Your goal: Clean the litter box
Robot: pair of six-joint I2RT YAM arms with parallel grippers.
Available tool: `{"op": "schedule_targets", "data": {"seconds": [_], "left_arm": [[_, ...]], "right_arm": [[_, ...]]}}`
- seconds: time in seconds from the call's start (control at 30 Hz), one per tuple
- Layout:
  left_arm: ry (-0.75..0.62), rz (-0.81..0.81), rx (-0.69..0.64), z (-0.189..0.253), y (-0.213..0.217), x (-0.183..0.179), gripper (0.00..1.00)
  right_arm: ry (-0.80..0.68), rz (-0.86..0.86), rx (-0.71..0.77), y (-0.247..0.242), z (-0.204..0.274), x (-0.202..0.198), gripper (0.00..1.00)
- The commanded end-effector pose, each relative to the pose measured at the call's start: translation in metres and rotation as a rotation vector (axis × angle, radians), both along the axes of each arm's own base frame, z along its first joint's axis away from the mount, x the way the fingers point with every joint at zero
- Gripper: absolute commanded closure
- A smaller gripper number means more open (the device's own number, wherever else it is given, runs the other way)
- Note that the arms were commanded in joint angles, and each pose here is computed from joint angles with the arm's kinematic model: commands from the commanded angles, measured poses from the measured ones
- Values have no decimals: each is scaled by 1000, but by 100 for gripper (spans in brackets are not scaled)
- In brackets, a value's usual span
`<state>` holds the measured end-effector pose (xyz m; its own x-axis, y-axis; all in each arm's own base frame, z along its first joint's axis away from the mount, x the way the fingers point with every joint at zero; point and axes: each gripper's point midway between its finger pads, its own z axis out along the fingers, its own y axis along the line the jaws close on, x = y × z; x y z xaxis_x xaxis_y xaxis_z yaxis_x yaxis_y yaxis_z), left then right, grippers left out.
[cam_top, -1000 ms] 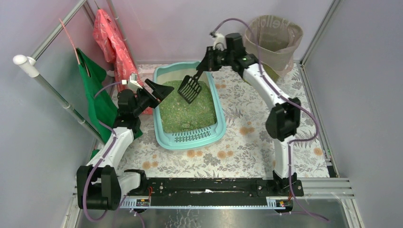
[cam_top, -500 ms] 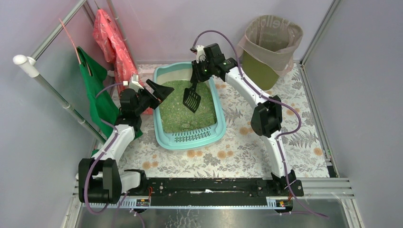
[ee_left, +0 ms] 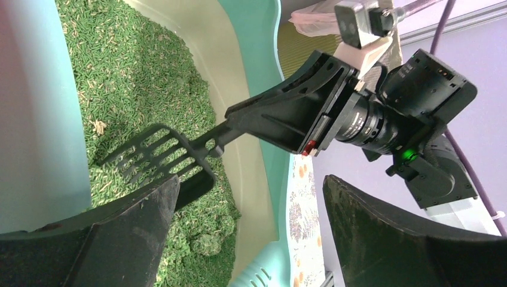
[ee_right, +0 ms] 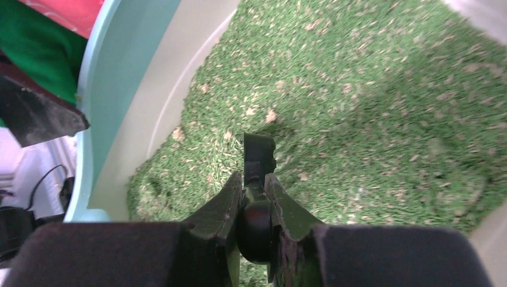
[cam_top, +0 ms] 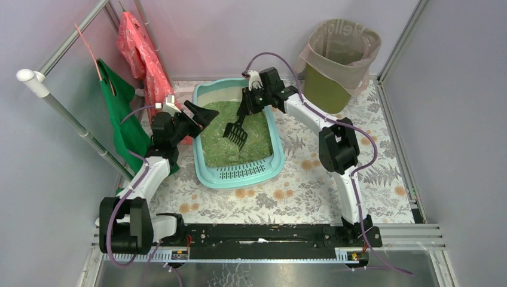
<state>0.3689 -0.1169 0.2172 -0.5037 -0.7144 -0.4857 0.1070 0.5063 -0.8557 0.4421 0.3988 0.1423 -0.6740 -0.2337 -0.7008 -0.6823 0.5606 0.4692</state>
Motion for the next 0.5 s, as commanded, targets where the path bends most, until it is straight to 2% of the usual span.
{"op": "schedule_targets", "data": {"seconds": [0.0,0.27,0.47], "left_arm": [[-55,-2,-5,9,2,2,2],[-36,0,-12,2,2,3,2],[-23,-3,-11,-2,1,3,2]], "right_arm": [[160,110,49,14,-9,-54,100],[254,216,65,33,-17,-102,100],[346,296,132,49,-14,-128,100]]}}
